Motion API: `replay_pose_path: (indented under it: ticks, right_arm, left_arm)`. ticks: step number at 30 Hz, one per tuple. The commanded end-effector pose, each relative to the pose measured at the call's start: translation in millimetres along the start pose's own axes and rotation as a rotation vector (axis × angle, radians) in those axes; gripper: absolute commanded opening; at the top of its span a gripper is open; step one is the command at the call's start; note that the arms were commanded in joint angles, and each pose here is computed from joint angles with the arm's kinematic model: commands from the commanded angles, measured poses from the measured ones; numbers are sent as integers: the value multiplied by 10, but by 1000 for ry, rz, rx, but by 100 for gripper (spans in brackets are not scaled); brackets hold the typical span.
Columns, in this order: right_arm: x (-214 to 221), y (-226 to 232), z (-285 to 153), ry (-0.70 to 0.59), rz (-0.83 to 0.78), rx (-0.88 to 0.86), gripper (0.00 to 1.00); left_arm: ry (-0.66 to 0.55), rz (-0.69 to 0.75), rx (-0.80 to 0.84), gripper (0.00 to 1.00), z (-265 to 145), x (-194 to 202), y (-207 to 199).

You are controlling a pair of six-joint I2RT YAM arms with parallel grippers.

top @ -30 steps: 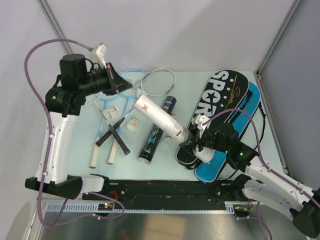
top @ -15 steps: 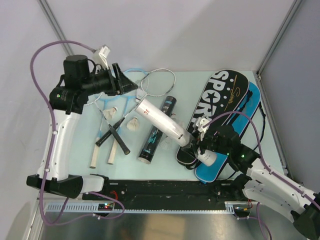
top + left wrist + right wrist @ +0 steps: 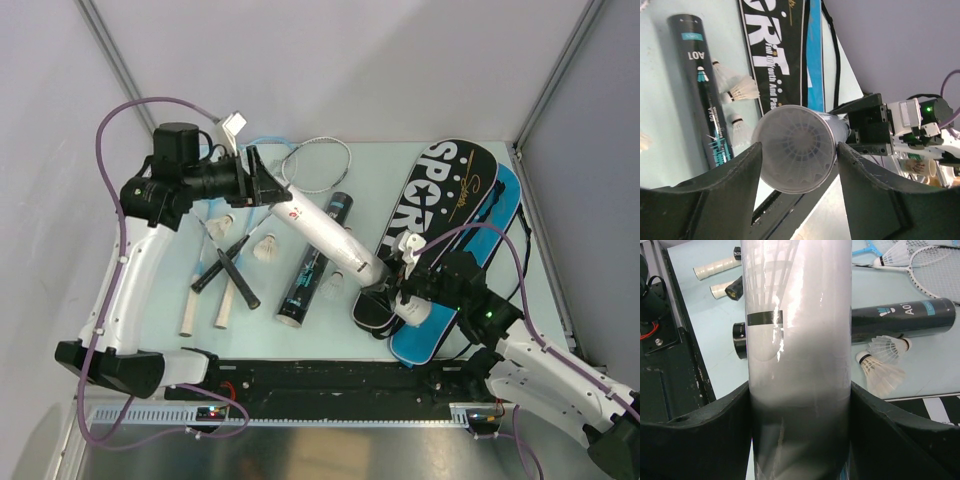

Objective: Pack up the badminton gear
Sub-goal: Open the lid of the shuttle tube.

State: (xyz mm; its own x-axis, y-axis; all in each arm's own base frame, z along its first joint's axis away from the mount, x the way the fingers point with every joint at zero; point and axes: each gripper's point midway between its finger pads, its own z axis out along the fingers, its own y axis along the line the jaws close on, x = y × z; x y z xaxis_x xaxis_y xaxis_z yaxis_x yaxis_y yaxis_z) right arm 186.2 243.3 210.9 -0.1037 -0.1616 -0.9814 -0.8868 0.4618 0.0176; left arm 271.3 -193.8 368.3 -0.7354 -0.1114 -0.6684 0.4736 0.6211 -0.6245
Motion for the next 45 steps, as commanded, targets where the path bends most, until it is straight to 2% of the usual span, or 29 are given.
replay_pose_path:
  ticks: [1, 4, 6, 8, 10, 12, 14, 17, 24, 34, 38, 39, 41, 42, 43, 45]
  right_arm:
    - [-375, -28, 7, -134, -57, 8, 42]
    - [-379, -31, 6, -135, -58, 9, 42]
    - [-386, -31, 4, -138, -60, 9, 42]
    - [-389, -26, 1, -139, -60, 8, 42]
    - [-370, -31, 6, -132, -58, 10, 42]
    - [-343, -33, 10, -122, -52, 11, 42]
    - [-320, -31, 8, -112, -44, 11, 42]
    - [-283, -46, 2, -99, -32, 21, 42]
    - [-264, -69, -54, -95, -31, 37, 42]
    - [-260, -25, -124, -112, -36, 24, 42]
    - [-289, 1, -137, -131, -35, 13, 42]
    - [-306, 8, -139, -137, -35, 9, 42]
    - [-345, 29, -150, -153, -32, 1, 42]
    - [-368, 44, -157, -161, -24, -7, 42]
    - [-396, 61, -169, -171, -18, -16, 43]
    - [-450, 134, -199, -184, 6, -61, 43]
  left_arm:
    - [2, 39, 96, 65, -91, 52, -254]
    - [9, 39, 121, 63, -92, 79, -316]
    - [18, 41, 132, 59, -80, 106, -347]
    - [25, 37, 138, 48, -66, 118, -357]
    - [24, 31, 140, 33, -63, 102, -366]
    - [18, 32, 143, 11, -73, 68, -392]
    - [6, 40, 149, 3, -95, 29, -429]
    - [-36, 59, 124, 1, -149, -67, -453]
    - [-231, 97, -52, 0, -415, -409, -336]
    - [-253, 50, -29, 0, -453, -509, -343]
    - [-226, 53, 39, 1, -473, -501, -446]
    - [-200, 58, 72, 7, -443, -477, -468]
    - [-143, 85, 142, 37, -400, -384, -528]
    - [-127, 102, 156, 47, -384, -338, -525]
    - [-123, 137, 160, 56, -389, -301, -518]
    - [-127, 200, 154, 65, -396, -256, -493]
